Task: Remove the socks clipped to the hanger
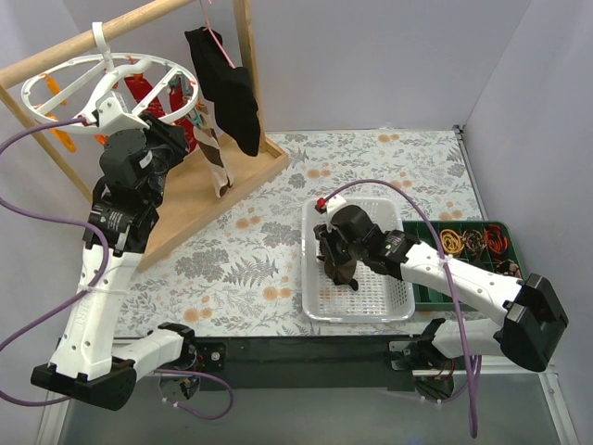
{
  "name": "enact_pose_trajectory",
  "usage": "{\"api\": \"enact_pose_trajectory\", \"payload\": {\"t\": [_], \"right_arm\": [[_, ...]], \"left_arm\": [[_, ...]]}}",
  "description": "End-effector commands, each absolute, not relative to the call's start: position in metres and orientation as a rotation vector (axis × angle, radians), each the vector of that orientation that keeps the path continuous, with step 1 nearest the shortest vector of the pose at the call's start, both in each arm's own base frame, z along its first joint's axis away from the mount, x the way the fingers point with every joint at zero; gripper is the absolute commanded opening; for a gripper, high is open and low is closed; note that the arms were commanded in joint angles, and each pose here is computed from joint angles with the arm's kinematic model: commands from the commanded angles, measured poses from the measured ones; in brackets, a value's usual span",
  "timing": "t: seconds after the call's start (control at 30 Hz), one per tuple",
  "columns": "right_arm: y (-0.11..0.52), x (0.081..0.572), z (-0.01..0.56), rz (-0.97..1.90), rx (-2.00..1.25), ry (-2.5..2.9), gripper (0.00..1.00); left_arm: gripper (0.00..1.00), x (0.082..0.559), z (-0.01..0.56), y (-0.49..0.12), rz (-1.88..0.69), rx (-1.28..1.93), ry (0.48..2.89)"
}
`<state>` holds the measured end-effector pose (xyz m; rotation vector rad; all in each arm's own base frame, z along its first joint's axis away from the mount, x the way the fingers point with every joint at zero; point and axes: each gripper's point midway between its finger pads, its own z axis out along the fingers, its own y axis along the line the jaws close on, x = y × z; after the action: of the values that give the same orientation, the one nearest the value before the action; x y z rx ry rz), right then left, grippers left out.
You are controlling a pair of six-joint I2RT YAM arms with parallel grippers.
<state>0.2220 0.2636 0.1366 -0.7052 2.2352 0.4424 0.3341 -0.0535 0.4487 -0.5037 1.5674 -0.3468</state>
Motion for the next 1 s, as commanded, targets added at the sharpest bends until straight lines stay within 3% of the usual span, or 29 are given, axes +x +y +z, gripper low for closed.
{"api": "enact_pose_trajectory", "payload": {"t": [0.0, 0.2, 0.37, 0.63, 0.77, 0.97], "right_arm": [[0.26, 0.214, 0.137, 0.482, -0.686, 2.268, 0.39], [0.271, 0.238, 0.166, 0.445, -0.696, 2.187, 0.64], [0.31, 0.273, 0.199, 0.438, -0.785, 2.066, 0.68], [0.42, 0.313, 0.269, 0.746, -0.858, 1.783, 0.73], [0.461, 0.332, 0.301, 0.852, -0.844, 1.591, 0.82], [0.509, 0.347, 0.316, 0.917, -0.872, 1.486, 0.85]], "left_arm": [[0.11, 0.325, 0.441, -0.059, -0.37, -0.469, 1.597], [0.11, 0.324, 0.438, -0.06, -0.375, -0.464, 1.607], [0.11, 0.322, 0.439, -0.06, -0.379, -0.464, 1.604], [0.11, 0.322, 0.439, -0.062, -0.39, -0.463, 1.609], [0.11, 0.322, 0.44, -0.062, -0.394, -0.463, 1.612], [0.11, 0.321, 0.443, -0.062, -0.396, -0.461, 1.607]]}}
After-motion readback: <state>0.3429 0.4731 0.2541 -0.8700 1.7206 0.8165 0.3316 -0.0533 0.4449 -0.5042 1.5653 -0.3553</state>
